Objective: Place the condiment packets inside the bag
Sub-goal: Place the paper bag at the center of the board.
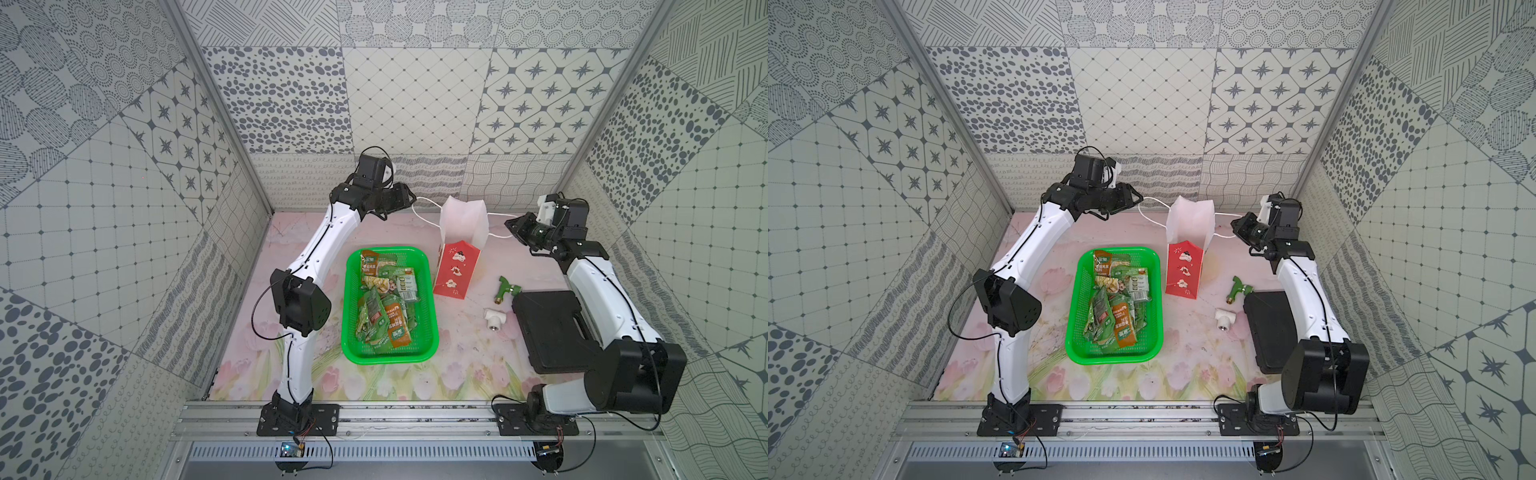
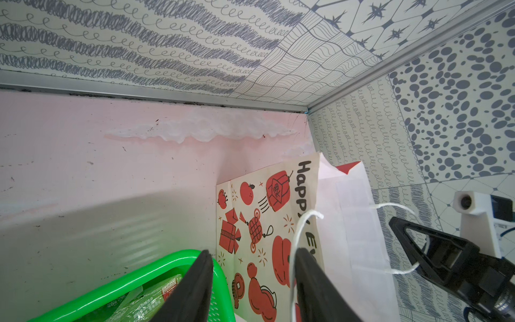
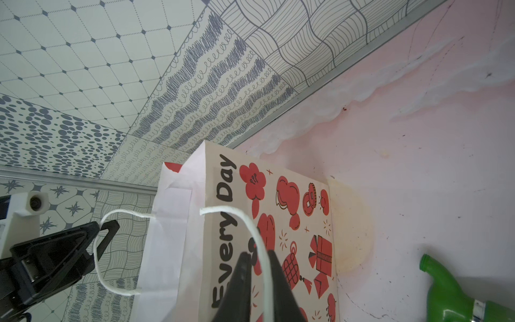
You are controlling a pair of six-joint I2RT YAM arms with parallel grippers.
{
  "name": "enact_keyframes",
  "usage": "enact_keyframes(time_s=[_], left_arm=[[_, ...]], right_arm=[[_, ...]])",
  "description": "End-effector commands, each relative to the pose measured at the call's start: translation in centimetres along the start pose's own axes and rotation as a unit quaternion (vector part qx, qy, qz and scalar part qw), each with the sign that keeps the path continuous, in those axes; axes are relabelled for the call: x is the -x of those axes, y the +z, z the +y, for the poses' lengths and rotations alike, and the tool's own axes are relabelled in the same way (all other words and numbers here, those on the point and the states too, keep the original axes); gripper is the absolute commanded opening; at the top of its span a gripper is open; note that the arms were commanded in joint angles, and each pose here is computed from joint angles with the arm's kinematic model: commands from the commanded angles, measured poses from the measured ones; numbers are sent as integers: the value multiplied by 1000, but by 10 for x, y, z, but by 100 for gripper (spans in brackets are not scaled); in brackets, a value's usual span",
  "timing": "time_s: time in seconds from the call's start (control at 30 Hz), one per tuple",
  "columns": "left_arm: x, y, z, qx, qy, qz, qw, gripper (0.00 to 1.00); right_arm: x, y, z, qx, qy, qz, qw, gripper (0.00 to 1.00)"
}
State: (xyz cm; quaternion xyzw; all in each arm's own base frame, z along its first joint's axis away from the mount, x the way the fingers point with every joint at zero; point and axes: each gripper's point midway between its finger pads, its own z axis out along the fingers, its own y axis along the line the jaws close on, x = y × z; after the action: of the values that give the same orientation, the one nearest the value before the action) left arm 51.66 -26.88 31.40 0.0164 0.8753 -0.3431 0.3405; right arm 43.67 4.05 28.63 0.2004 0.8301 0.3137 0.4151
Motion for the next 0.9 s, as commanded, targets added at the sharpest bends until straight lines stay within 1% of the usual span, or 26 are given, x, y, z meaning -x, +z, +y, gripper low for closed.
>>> enact_keyframes(time_s=[0.0,0.17,0.27,0.4,0.47,0.6,0.67,0.77,0.87], left_arm=[[-1,-24,-10,-10,-1,3,1000,56],[-12,-43,-11,-9,1,-3,1000,69],[-16,-55,-15,-15,1,-7,1000,72],[-24,-75,-22,-25,0,-11,1000,77],[-29,-86,-24,-28,1,-16,999,80],[-45,-108,-19,-15,-4,-25,1000,88],[-55,-118,-12,-2,-8,-28,1000,91],[-72,-132,-2,14,-10,-34,999,94],[-92,-143,12,34,-23,-33,999,95]], right_arm=[[17,-13,18,32,-14,-31,999,18],[15,-22,22,44,-13,-36,998,22],[14,-29,30,60,-15,-37,997,29],[14,-37,47,96,-17,-35,995,35],[14,-40,51,103,-16,-35,994,36],[12,-43,53,108,-17,-34,993,36],[10,-43,51,108,-14,-31,994,36],[9,-44,49,106,-14,-31,994,33],[5,-41,43,100,-8,-27,995,33]])
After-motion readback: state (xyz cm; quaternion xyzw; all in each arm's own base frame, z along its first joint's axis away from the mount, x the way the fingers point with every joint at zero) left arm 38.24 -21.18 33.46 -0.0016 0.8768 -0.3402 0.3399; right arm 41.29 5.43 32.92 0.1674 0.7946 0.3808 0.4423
